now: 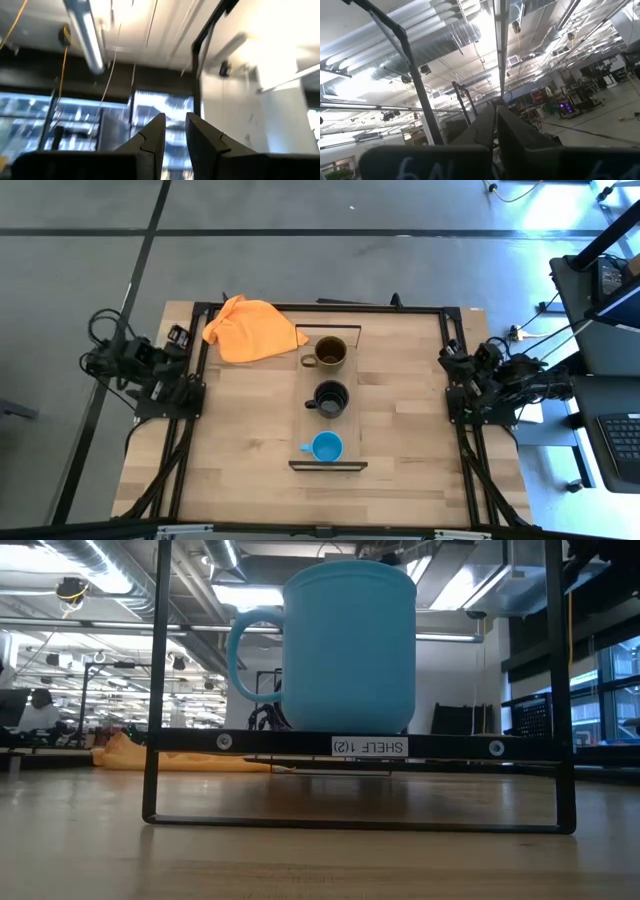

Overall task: Stack small to large cups/mugs on shelf
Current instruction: Return to Home Position

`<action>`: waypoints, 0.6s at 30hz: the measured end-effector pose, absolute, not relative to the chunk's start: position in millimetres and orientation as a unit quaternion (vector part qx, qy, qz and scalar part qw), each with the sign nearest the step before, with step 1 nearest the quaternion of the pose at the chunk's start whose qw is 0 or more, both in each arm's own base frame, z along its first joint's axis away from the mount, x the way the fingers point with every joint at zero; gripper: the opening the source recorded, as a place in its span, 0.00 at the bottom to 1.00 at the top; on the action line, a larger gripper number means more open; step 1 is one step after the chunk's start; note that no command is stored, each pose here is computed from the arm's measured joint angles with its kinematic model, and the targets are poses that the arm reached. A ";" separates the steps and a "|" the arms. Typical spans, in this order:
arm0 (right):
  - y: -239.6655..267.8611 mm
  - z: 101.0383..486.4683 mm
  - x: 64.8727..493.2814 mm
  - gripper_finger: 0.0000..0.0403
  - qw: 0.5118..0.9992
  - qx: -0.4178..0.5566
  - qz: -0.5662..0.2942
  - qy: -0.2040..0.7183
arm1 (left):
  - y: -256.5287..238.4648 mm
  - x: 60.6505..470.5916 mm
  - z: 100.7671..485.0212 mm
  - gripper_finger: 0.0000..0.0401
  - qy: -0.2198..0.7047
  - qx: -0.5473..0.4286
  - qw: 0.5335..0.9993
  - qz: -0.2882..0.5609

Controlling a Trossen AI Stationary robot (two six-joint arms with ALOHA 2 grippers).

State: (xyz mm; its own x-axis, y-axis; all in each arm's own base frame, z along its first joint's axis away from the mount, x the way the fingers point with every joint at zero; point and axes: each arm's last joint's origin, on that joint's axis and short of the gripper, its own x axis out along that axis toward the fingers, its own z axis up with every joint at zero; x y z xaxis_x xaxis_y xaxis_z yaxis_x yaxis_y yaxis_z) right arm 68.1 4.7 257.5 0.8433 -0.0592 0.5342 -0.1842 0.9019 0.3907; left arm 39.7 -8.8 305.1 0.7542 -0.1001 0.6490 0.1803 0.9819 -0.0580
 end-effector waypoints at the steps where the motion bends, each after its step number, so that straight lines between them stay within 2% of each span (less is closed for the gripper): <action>1: 4.7 257.6 68.1 0.06 0.935 0.218 0.033 -0.278 | -10.0 42.2 299.9 0.18 -0.355 -0.060 0.929 -0.080; 8: 4.8 257.4 68.2 0.06 0.935 0.220 0.035 -0.277 | -14.6 55.0 263.9 0.18 -0.400 -0.084 0.908 -0.089; 14: 5.2 257.2 68.3 0.06 0.933 0.228 0.044 -0.274 | -13.9 58.9 243.1 0.18 -0.421 -0.090 0.901 -0.052; 18: 5.5 257.1 68.4 0.06 0.933 0.228 0.050 -0.272 | -13.1 58.1 242.2 0.18 -0.428 -0.077 0.900 -0.034</action>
State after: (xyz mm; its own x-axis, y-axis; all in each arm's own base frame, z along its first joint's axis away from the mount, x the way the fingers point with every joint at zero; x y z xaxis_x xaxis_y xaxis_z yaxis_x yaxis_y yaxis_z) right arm 68.4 5.5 257.1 0.8467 -0.0316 0.5311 -0.2169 0.8910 0.3989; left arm 58.1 -13.1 242.2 0.6314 0.0040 0.7754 0.1279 0.9858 -0.1092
